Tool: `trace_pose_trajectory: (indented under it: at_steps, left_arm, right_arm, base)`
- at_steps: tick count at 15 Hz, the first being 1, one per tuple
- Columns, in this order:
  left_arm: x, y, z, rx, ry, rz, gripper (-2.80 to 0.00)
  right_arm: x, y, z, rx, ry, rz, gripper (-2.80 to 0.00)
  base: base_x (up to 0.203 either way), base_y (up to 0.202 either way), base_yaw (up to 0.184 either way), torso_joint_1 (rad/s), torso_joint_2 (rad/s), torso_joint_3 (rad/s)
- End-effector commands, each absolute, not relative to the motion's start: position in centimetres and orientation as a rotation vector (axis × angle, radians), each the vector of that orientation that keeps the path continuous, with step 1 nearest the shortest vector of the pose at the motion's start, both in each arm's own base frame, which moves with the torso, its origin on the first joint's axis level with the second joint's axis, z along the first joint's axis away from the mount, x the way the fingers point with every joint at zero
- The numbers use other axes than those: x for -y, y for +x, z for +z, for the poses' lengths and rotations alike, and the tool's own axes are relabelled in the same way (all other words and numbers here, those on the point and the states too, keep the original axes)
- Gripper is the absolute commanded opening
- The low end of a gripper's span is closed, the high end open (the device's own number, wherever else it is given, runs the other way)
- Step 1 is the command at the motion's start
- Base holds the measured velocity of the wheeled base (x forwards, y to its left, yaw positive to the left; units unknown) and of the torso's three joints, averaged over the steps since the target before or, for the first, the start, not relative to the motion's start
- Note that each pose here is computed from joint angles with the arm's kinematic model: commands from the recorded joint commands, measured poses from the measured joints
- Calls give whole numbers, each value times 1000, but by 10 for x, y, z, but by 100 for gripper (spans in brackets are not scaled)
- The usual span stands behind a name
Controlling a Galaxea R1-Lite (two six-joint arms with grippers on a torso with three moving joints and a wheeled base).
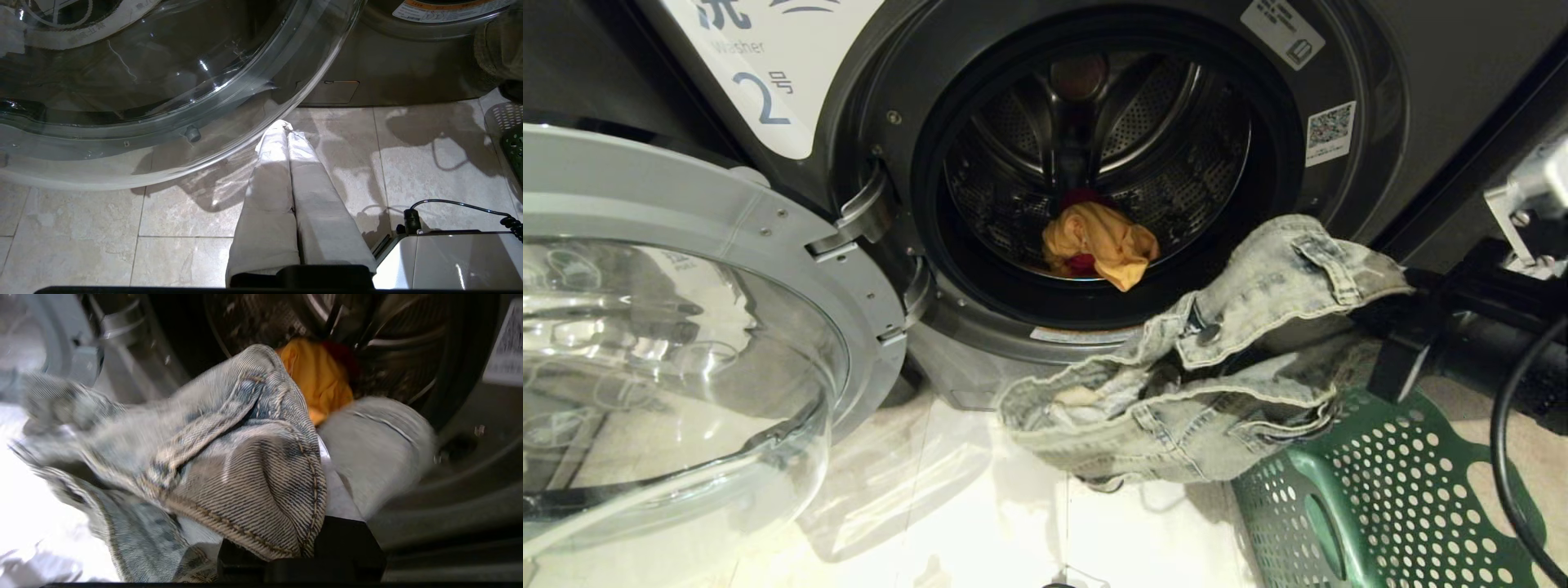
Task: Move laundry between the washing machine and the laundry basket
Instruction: Pick a cloth and place it into the basket
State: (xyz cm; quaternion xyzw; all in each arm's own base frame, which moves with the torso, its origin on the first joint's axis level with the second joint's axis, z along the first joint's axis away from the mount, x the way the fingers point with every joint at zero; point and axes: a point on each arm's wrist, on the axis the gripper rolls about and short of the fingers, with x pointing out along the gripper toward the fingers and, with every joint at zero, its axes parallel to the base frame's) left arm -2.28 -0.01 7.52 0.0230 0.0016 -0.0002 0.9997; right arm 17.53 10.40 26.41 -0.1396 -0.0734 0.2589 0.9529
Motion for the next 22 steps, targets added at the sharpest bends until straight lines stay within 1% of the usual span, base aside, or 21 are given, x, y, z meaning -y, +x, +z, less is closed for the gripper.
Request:
trace_pose_trajectory:
  at_steps: [1,6,8,12,14,18,22]
  left_arm:
    - [0,-23,75,-5,46,0,-280]
    - [0,-23,75,-5,46,0,-280]
    - [0,-23,75,-5,46,0,-280]
    - [0,-23,75,-5,46,0,-280]
    - [0,-23,75,-5,46,0,-280]
    - [0,-23,75,-5,46,0,-280]
    - [0,-23,75,-5,46,0,-280]
  right_arm:
    - [-124,207,255,145,-287,527,-280]
    - [-155,274,219,246,-254,440,-280]
    - [-164,307,212,294,-246,391,-280]
    - [-176,370,222,449,-229,275,-280]
    - [-182,396,218,512,-242,234,-280]
    - [-194,416,236,715,-258,170,-280]
    - [-215,423,239,909,-215,137,-280]
  base:
    - [0,0,0,0,0,0]
    - [0,0,0,0,0,0]
    - [0,0,0,0,0,0]
    - [0,0,0,0,0,0]
    - [0,0,0,0,0,0]
    - [0,0,0,0,0,0]
    - [0,0,0,0,0,0]
